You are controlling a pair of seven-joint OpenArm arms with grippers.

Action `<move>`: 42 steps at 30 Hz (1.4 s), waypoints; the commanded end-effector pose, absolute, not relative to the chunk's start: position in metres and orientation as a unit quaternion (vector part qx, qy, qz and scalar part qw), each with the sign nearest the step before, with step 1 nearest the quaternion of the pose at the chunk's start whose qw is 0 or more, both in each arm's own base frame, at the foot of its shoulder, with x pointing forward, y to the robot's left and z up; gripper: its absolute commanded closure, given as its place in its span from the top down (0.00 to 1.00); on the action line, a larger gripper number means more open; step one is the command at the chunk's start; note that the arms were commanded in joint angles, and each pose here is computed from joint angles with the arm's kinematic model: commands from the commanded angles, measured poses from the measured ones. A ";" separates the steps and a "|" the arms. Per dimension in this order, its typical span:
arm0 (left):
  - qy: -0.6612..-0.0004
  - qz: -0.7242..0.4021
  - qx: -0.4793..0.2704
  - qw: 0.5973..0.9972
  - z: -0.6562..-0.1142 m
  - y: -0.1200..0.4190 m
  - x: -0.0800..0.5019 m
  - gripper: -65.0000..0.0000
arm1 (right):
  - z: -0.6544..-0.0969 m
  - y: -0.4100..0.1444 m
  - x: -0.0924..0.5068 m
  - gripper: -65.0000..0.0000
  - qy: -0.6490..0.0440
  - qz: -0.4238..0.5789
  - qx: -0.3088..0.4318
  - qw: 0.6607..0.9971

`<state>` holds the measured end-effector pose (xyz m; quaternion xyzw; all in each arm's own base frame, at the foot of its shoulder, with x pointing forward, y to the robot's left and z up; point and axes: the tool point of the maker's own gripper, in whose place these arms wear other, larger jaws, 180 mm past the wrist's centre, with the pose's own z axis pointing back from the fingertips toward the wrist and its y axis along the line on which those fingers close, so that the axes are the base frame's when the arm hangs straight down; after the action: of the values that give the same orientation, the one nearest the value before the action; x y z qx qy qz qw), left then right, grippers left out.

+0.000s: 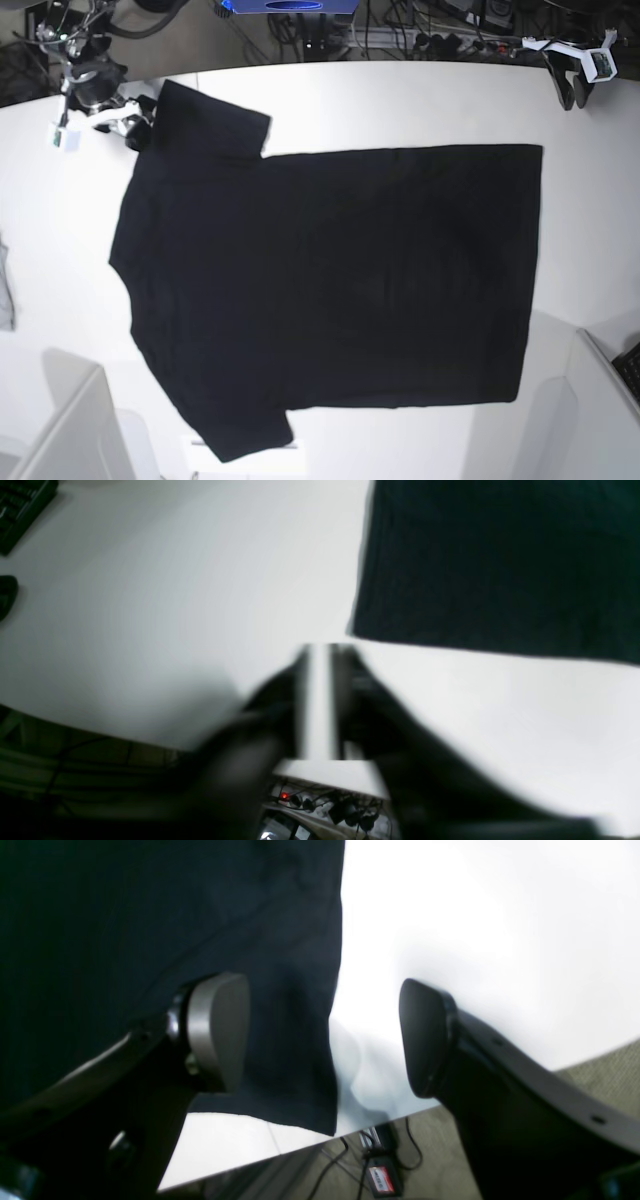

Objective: Fold the T-shirt properly
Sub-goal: 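Lower both grippers to the shoulder corners of the black T-shirt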

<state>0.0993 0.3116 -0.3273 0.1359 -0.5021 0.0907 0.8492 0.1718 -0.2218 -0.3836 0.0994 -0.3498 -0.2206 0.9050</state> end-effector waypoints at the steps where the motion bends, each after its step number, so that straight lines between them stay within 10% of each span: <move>1: -0.516 0.089 0.138 0.841 -0.319 0.312 0.104 0.37 | -0.378 -0.220 0.179 0.67 -0.364 -0.209 0.109 0.901; 5: -0.536 0.092 0.135 0.828 -0.314 0.312 0.120 0.61 | -0.396 -0.226 0.179 0.58 -0.346 -0.219 0.118 0.904; 30: -0.469 0.217 0.035 0.855 -0.337 0.340 0.160 0.62 | -0.446 -0.184 0.152 0.55 -0.267 -0.200 0.172 0.927; 36: -0.429 0.255 0.022 0.866 -0.371 0.348 0.160 0.62 | -0.447 -0.182 0.151 0.04 -0.262 -0.198 0.174 0.928; 42: -0.421 0.278 0.013 0.863 -0.387 0.353 0.167 0.62 | -0.447 -0.183 0.151 0.00 -0.263 -0.199 0.173 0.928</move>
<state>0.1618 0.3485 -0.3963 0.0103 -0.4065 0.2843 0.8682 0.1588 -0.1802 -0.4437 0.1816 -0.2781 -0.2026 0.9212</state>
